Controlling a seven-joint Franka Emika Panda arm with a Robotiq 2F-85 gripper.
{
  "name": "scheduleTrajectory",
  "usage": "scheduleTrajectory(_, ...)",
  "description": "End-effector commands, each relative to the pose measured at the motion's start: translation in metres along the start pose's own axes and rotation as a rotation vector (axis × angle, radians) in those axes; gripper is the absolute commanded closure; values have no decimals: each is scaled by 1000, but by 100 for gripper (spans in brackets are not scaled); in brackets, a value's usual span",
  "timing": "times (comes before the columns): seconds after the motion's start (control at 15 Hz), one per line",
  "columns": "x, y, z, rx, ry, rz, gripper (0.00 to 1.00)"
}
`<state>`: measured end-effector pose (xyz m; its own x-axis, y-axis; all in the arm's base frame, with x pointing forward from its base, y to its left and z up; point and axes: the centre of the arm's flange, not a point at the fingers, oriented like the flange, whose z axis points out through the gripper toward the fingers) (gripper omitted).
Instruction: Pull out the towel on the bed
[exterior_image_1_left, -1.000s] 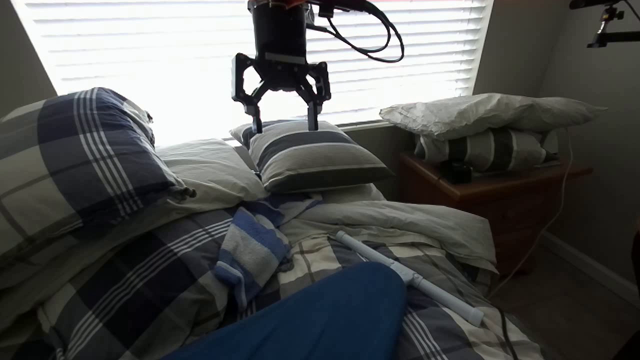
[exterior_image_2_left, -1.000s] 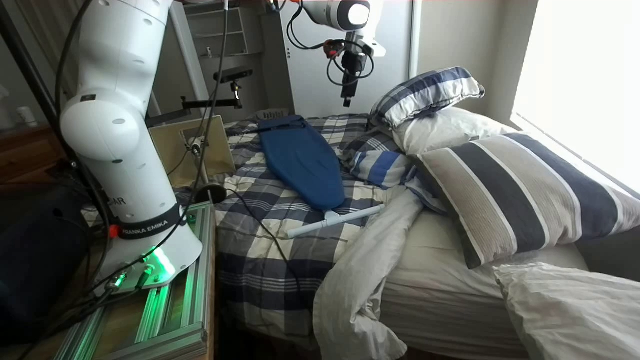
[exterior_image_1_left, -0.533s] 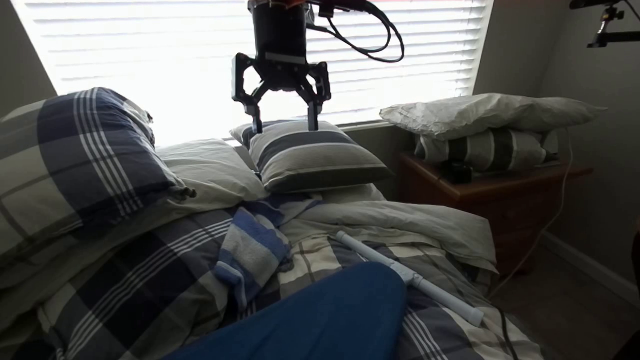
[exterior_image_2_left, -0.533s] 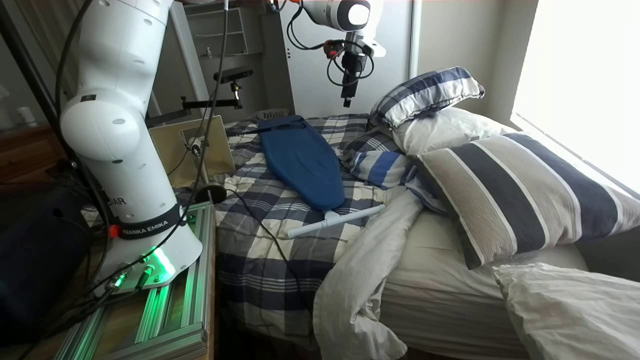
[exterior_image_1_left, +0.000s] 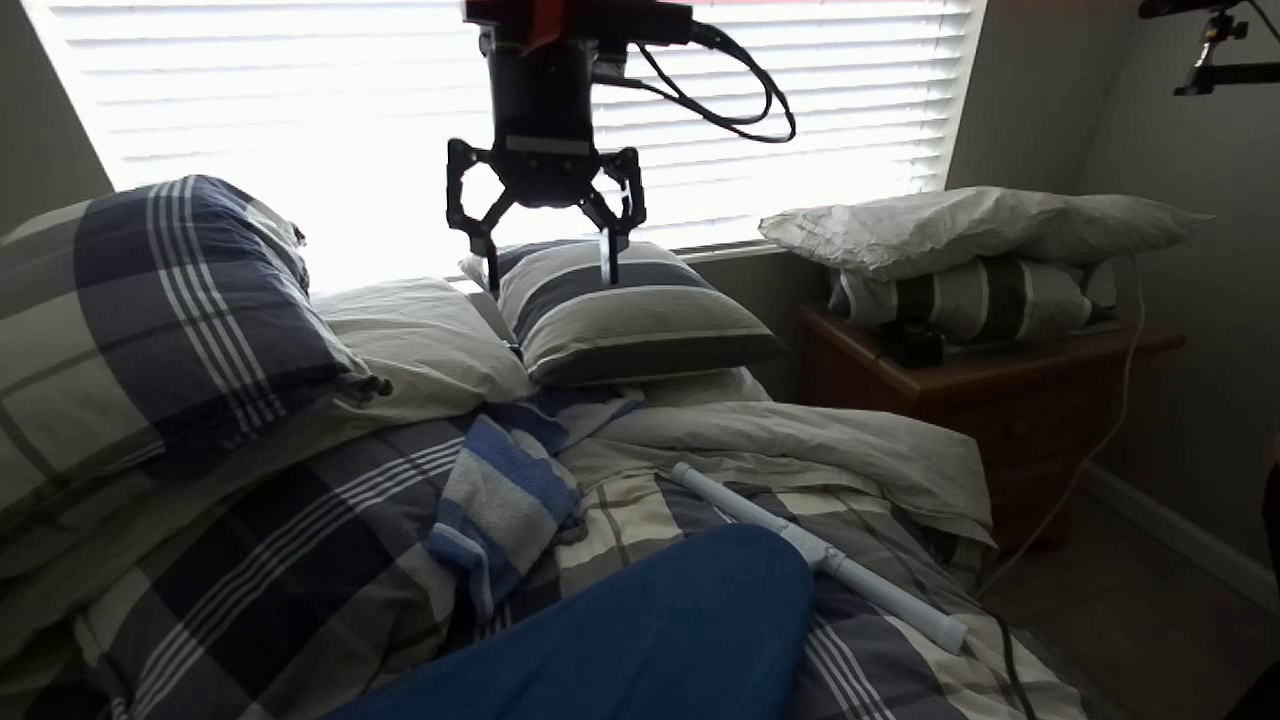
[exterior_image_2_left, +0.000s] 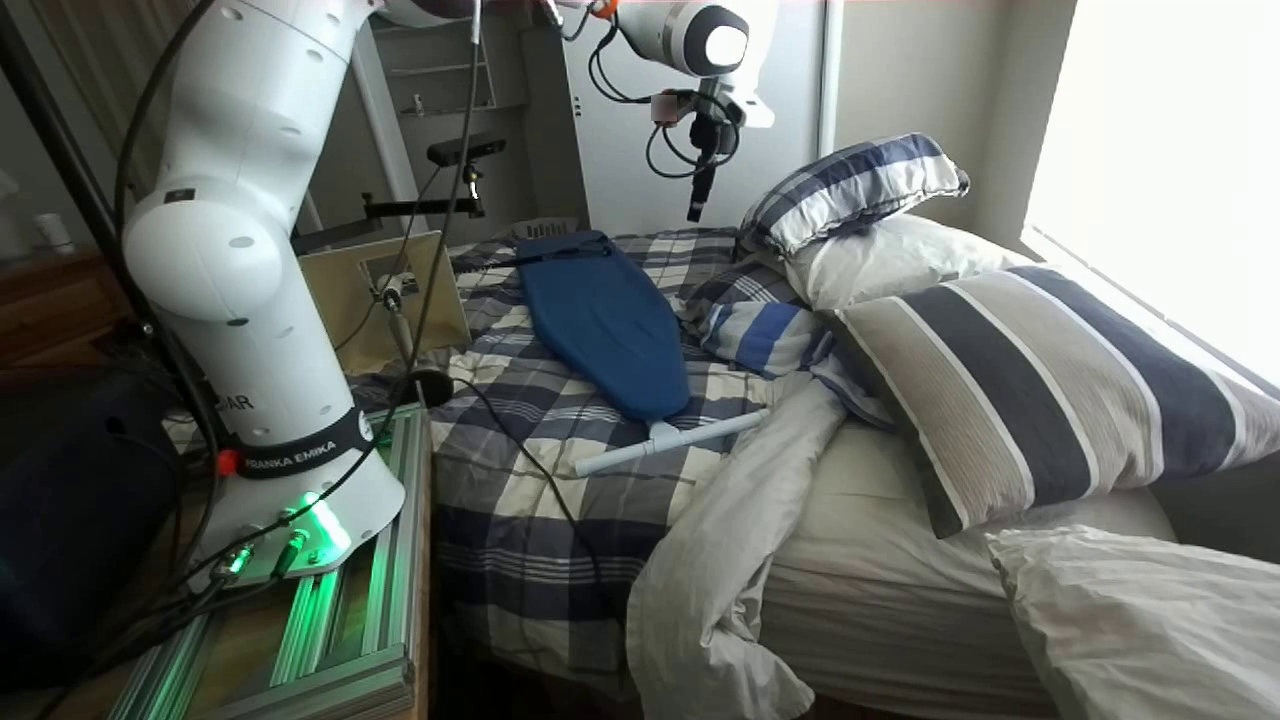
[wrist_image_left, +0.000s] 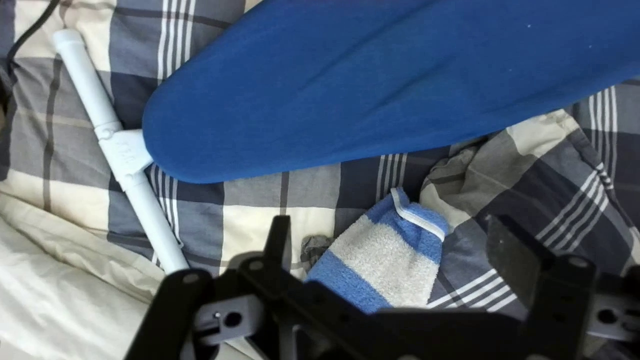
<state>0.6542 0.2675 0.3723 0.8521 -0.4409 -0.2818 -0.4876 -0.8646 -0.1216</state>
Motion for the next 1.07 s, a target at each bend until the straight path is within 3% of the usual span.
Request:
scheduleTrajectory(0.0,34,-45,28,31,-36,192,0)
scheduleTrajectory(0.4,75,-77,97,0,-50,468,0)
scheduleTrajectory(0.6,92,-95,119,15,-4,425,0)
scheduleTrajectory(1.0,129,-100,152,-78,132,415,0)
